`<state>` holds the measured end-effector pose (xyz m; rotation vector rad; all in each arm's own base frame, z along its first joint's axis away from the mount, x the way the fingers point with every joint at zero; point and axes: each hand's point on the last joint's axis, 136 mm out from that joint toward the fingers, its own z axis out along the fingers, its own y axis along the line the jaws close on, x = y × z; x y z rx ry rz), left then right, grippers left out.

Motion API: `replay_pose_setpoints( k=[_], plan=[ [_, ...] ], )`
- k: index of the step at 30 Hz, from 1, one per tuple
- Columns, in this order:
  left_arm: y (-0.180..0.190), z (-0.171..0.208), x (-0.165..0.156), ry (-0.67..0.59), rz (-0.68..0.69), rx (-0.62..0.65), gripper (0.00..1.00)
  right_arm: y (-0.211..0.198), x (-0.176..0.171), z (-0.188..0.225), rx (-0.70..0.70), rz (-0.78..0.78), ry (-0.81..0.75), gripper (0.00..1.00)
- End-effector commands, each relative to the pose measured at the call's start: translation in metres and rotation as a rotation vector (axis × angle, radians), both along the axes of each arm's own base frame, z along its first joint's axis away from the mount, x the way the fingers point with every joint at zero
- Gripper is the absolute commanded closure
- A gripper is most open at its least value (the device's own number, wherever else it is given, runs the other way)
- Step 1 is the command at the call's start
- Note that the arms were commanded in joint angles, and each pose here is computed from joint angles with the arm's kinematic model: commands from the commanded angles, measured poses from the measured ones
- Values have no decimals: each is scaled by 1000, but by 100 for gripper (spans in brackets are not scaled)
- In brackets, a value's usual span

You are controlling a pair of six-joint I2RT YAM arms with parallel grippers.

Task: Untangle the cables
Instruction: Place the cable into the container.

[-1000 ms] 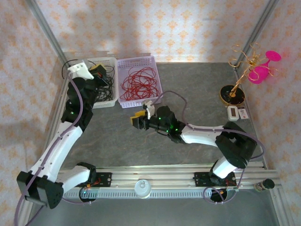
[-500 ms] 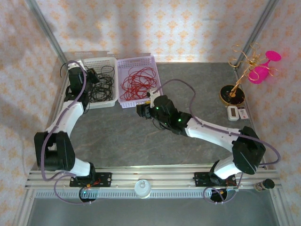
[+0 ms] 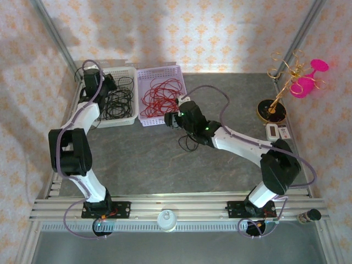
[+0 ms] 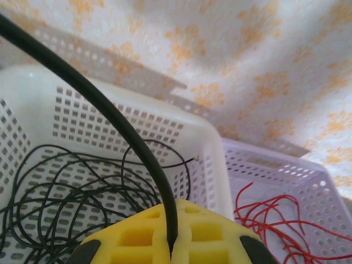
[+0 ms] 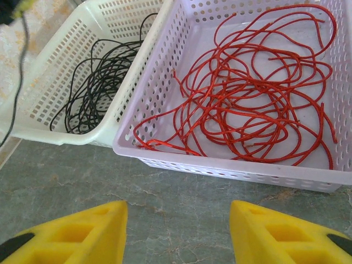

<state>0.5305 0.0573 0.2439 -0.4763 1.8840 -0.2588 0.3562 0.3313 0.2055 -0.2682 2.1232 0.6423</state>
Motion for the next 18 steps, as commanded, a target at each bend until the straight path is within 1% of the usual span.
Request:
replay_pose_setpoints(
  k=[1, 5, 9, 11, 13, 16, 18],
  plan=[
    [11, 57, -29, -90, 38, 48, 100, 2, 2, 8, 15, -7, -8, 49],
    [6, 102, -58, -148, 5, 83, 100, 4, 1, 3, 28, -2, 2, 49],
    [-1, 147, -69, -229, -28, 113, 100, 8, 4, 2, 36, -2, 8, 49],
    [3, 159, -63, -274, -14, 131, 100, 11, 4, 2, 43, 8, 10, 49],
    [4, 161, -48, -325, -13, 122, 100, 15, 5, 1, 39, 22, 15, 49],
    [4, 148, -18, -333, -35, 82, 100, 22, 7, 2, 27, 45, 20, 49],
    [6, 132, 0, -317, -31, 54, 100, 24, 8, 3, 25, 53, 24, 49]
  ],
)
